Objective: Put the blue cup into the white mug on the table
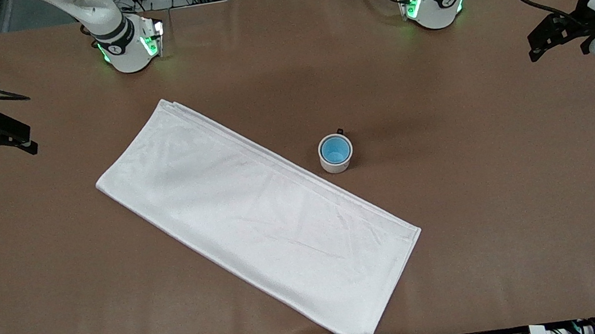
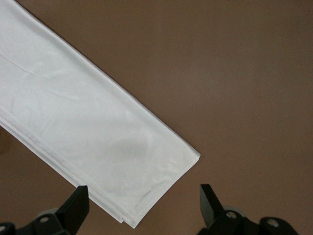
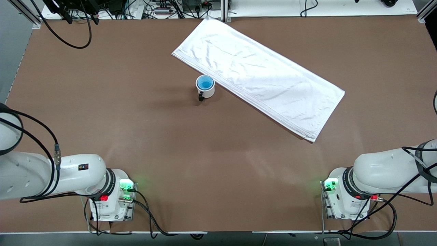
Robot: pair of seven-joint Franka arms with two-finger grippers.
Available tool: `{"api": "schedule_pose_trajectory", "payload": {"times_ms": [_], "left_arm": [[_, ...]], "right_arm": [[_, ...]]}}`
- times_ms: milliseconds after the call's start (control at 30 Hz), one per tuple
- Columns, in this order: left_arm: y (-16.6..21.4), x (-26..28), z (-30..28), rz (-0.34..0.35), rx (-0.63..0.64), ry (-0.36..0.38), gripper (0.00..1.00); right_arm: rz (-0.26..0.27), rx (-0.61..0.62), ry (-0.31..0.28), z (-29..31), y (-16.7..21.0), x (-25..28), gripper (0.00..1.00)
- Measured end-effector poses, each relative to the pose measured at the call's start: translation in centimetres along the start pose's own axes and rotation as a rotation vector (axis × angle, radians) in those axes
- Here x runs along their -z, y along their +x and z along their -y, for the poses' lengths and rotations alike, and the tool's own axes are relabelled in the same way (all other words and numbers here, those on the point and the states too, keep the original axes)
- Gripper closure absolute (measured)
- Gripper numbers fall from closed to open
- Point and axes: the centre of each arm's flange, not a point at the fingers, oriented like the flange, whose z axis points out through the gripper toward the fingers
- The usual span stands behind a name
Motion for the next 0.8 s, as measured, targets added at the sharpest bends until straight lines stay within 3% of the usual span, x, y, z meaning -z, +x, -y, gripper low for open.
{"api": "schedule_pose_trajectory", "payload": {"times_ms": [800], "left_arm": [[1.8,0.5,1.3,0.005,0.012,-0.014,0.0]], "right_arm": [[0.02,-0.004,-0.003,-0.1,-1.0,0.9,0.0]]}}
